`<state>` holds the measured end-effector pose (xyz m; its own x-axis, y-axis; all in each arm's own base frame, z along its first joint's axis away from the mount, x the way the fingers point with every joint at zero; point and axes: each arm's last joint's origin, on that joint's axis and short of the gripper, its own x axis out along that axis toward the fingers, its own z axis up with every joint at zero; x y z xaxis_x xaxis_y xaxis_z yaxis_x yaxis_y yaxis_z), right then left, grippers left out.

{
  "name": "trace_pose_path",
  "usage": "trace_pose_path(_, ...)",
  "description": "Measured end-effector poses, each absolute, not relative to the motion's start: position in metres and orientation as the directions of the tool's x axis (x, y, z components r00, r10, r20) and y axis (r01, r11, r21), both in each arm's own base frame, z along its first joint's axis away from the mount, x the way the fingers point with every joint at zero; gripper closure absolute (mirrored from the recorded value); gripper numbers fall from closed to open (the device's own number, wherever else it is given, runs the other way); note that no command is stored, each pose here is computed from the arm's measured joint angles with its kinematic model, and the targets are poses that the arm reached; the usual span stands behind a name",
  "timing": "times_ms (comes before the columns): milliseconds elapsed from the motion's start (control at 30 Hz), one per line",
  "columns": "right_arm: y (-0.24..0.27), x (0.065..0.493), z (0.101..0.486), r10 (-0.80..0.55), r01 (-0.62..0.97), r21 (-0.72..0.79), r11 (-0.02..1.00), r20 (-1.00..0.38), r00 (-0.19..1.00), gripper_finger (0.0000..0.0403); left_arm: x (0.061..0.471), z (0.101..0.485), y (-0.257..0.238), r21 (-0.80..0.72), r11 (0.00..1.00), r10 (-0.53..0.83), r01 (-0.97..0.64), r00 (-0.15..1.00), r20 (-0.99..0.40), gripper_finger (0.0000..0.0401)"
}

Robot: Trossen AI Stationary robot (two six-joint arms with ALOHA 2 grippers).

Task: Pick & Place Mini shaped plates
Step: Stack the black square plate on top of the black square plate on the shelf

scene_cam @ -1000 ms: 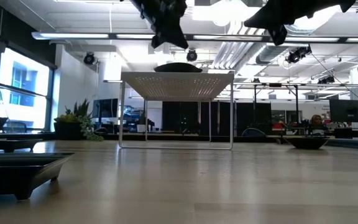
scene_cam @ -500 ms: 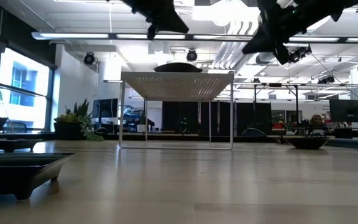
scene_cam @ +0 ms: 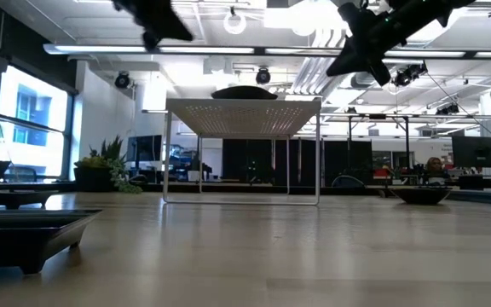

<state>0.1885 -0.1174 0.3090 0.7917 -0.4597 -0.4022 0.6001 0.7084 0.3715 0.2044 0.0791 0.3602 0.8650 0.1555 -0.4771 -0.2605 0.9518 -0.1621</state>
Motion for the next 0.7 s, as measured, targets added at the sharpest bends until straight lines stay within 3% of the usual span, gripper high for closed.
trace_pose_path(267, -0.118, 0.188, 0.311, -0.467, 0.597, 0.335, 0.729, -0.395, 0.791, 0.0400, 0.159, 0.339, 0.069, -0.220, 0.930, 0.027, -0.295, 0.651, -0.758, 0.0401)
trace_pose_path(500, -0.117, 0.188, 0.311, -0.458, 0.588, 0.311, 0.747, -0.400, 0.794, 0.0400, 0.151, 0.296, 0.059, -0.355, 0.854, -0.153, -0.379, 0.469, -0.870, 0.0389)
trace_pose_path(600, -0.117, 0.188, 0.310, -0.458, 0.589, 0.311, 0.746, -0.403, 0.793, 0.0400, 0.147, 0.274, 0.045, -0.301, 0.873, -0.142, -0.385, 0.389, -0.910, 0.0387)
trace_pose_path(700, -0.117, 0.188, 0.310, -0.457, 0.588, 0.312, 0.746, -0.403, 0.793, 0.0400, 0.144, 0.258, 0.025, -0.240, 0.907, -0.091, -0.347, 0.395, -0.914, 0.0398)
